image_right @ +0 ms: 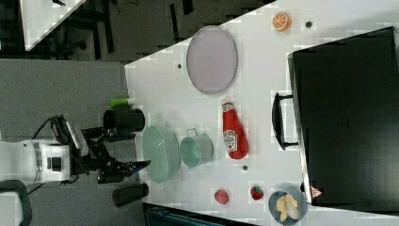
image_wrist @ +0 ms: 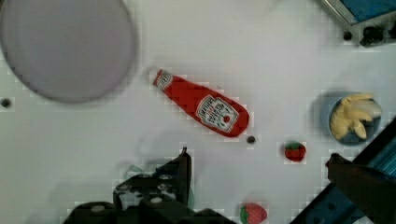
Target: Pick Ketchup from the table and place it in strainer.
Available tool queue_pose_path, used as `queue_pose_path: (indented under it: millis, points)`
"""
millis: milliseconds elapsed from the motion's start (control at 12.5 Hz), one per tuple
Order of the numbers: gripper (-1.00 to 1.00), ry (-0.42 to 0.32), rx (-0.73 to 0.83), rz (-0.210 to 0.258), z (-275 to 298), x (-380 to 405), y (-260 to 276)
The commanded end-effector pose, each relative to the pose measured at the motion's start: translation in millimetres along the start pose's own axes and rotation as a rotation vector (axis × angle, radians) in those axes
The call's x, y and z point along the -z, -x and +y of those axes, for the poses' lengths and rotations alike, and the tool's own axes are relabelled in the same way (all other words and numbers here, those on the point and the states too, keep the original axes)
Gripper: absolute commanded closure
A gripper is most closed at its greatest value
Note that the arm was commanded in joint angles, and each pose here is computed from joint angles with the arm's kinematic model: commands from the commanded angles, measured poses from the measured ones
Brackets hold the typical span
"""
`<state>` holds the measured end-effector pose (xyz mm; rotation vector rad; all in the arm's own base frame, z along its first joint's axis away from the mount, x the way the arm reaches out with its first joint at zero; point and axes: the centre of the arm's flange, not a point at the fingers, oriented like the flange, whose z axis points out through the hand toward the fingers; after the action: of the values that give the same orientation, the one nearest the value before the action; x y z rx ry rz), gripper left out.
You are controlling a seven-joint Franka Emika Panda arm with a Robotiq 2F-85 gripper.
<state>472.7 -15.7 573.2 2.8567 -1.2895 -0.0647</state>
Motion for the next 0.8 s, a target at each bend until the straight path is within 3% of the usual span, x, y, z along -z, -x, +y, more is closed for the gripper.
queue_pose_path:
  millis: [80,560,800]
  points:
    - [-1.0,0.053,0.125,-0.061,-5.2,-42.5,-5.1]
    - [-1.0,0.059,0.61,-0.092,-3.4,-128.8,8.8]
    - [-1.0,0.043,0.841,-0.066,-3.0,-174.6,18.7]
